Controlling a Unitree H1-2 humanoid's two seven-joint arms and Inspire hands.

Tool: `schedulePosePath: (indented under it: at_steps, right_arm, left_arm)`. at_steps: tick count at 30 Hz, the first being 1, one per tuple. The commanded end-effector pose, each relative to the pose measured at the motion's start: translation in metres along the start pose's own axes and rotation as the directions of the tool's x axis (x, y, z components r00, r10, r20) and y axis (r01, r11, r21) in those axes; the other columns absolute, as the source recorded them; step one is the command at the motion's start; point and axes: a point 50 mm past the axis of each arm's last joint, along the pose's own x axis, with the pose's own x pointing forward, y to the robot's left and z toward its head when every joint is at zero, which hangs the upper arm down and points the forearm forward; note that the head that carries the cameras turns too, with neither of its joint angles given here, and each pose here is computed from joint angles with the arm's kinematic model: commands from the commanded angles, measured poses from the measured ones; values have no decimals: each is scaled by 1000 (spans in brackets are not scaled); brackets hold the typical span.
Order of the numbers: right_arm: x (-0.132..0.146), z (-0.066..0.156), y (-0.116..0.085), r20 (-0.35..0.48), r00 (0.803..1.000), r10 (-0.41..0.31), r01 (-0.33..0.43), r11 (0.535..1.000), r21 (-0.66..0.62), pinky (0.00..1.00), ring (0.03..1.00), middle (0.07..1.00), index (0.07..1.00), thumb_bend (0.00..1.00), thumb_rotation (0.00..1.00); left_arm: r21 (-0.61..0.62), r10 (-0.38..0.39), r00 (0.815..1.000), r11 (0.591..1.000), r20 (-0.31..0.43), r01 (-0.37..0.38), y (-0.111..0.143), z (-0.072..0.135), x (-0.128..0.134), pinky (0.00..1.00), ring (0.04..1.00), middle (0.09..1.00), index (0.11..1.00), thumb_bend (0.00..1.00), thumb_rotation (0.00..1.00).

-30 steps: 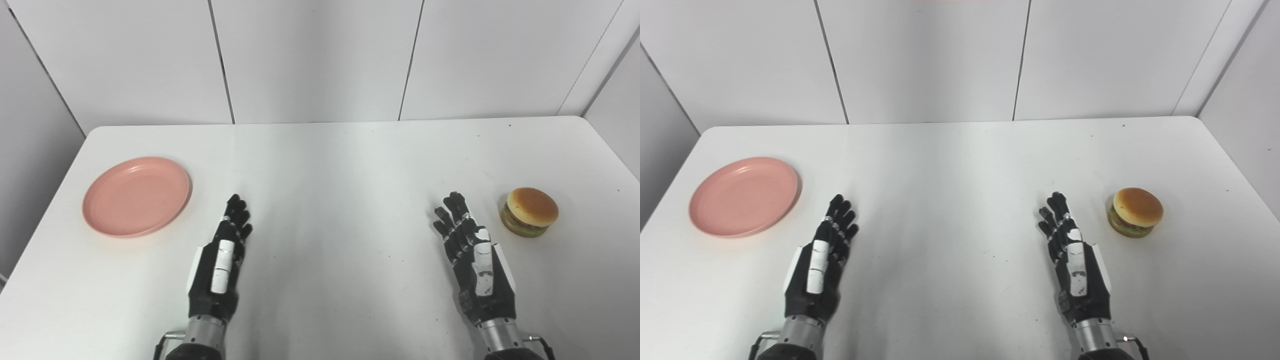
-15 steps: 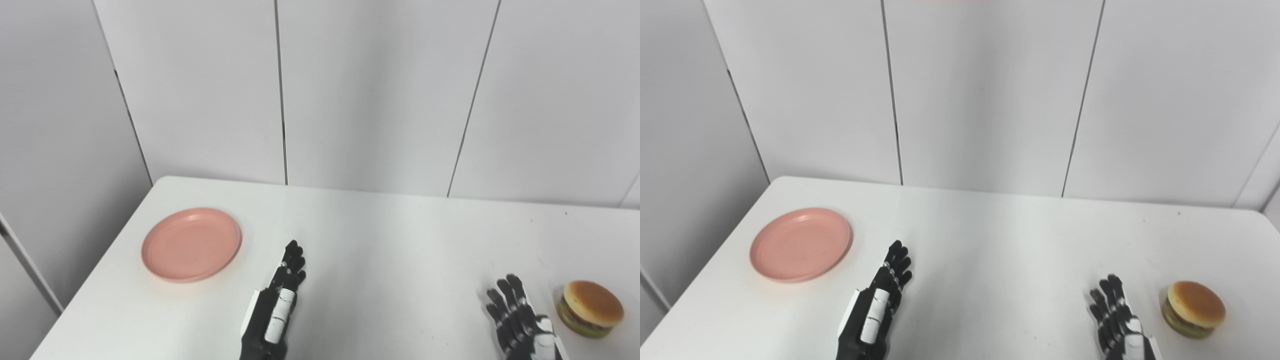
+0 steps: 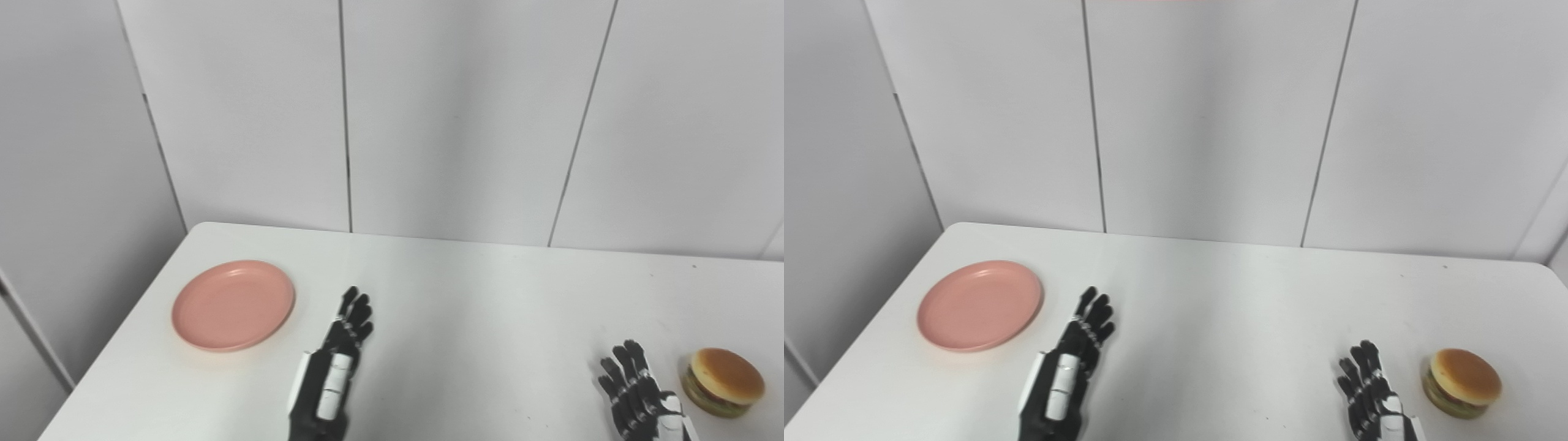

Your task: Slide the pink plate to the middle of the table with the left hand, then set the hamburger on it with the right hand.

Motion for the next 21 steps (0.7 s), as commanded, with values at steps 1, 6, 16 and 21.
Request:
schedulePosePath:
  at_steps: [1,6,16,21]
  right_arm:
    - [-12,-23,0,-89,996,-22,24,1000,14,947,949,968,965,880,1000]
    - [-13,-22,9,-78,997,-14,15,1000,5,907,935,957,951,857,1000]
    - [-14,-20,12,-68,998,-19,20,1000,16,912,940,958,955,816,1000]
    - [-14,-19,11,-68,998,-16,17,1000,14,917,942,958,960,813,1000]
  left_arm:
    - [12,18,993,1000,119,-20,10,33,11,895,942,948,932,897,850]
    - [49,39,968,997,248,-53,39,91,41,861,918,921,925,904,833]
    - [112,74,946,987,317,-115,103,141,92,848,926,905,908,890,810]
    - [147,120,942,974,312,-173,137,159,109,838,933,922,934,896,815]
